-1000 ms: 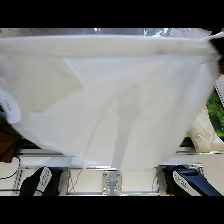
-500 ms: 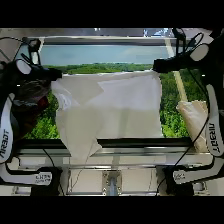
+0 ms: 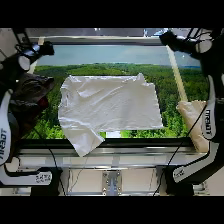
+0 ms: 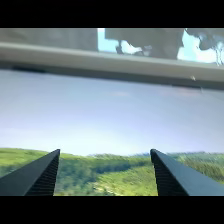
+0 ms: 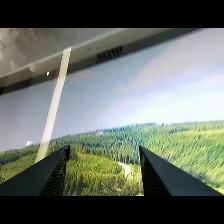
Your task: Fold the shirts.
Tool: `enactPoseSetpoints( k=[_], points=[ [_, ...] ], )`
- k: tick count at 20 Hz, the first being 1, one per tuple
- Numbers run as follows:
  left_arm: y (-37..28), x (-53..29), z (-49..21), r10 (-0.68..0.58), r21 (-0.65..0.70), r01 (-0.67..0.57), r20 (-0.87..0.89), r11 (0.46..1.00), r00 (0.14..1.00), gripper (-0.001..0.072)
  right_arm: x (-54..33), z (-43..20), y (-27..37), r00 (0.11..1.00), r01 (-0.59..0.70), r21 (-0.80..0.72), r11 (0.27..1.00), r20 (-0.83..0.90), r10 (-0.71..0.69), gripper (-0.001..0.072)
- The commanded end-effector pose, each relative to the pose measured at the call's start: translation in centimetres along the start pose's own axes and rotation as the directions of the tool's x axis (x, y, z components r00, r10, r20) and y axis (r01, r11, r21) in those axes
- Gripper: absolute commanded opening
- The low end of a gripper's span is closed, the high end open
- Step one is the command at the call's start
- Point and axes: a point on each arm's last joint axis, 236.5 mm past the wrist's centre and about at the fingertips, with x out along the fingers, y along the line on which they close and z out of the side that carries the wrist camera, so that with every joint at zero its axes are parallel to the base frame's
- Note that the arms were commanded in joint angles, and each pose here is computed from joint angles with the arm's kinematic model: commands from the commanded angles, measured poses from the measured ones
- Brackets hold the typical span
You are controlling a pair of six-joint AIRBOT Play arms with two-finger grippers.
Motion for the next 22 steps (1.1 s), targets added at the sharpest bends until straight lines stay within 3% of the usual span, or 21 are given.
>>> enactPoseSetpoints(
  k=[1, 4, 7, 9, 11, 13, 17, 19, 22],
  points=[
    [9.4, -12.2, 6.5, 0.196, -0.041, -0.195, 0.031, 0.980, 0.980, 0.0642, -13.8, 4.8, -2.7, 0.982, 0.170, -0.164, 0.972, -0.055, -0.181, 0.0471],
    [16.7, -21.4, -1.5, 0.371, -0.191, -0.416, -0.230, 0.889, 0.900, 0.0642, -25.3, -0.5, -6.6, 0.889, 0.354, -0.209, 0.912, -0.227, -0.397, 0.0446],
    [17.8, -26.6, -16.1, 0.364, -0.351, -0.576, -0.512, 0.738, 0.778, 0.0641, -29.0, -8.5, -8.8, 0.860, 0.397, -0.080, 0.914, -0.317, -0.401, 0.0432],
    [14.1, -27.2, -26.0, 0.177, -0.456, -0.580, -0.663, 0.675, 0.727, 0.0640, -27.9, -15.3, -10.2, 0.886, 0.399, 0.084, 0.913, -0.292, -0.360, 0.0442],
    [7.4, -25.5, -31.7, -0.144, -0.621, -0.427, -0.660, 0.657, 0.738, 0.0641, -25.9, -21.9, -10.9, 0.923, 0.362, 0.311, 0.878, -0.247, -0.293, 0.0451],
    [3.1, -23.7, -33.9, -0.361, -0.741, -0.286, -0.578, 0.607, 0.731, 0.0641, -24.3, -26.7, -9.7, 0.950, 0.274, 0.450, 0.850, -0.264, -0.167, 0.0451],
    [0.0, -23.5, -39.0, -0.548, -0.767, -0.264, -0.613, 0.584, 0.569, 0.0642, -23.6, -28.2, -8.1, 0.955, 0.203, 0.468, 0.860, -0.288, -0.069, 0.0451],
    [-1.6, -22.8, -39.8, -0.610, -0.797, -0.232, -0.583, 0.558, 0.537, 0.0641, -23.7, -26.9, -7.7, 0.960, 0.190, 0.452, 0.872, -0.270, -0.069, 0.0450],
    [-3.1, -22.2, -41.0, -0.633, -0.789, -0.209, -0.594, 0.577, 0.496, 0.0619, -24.0, -25.1, -6.9, 0.965, 0.163, 0.421, 0.892, -0.255, -0.056, 0.0449]
  ],
)
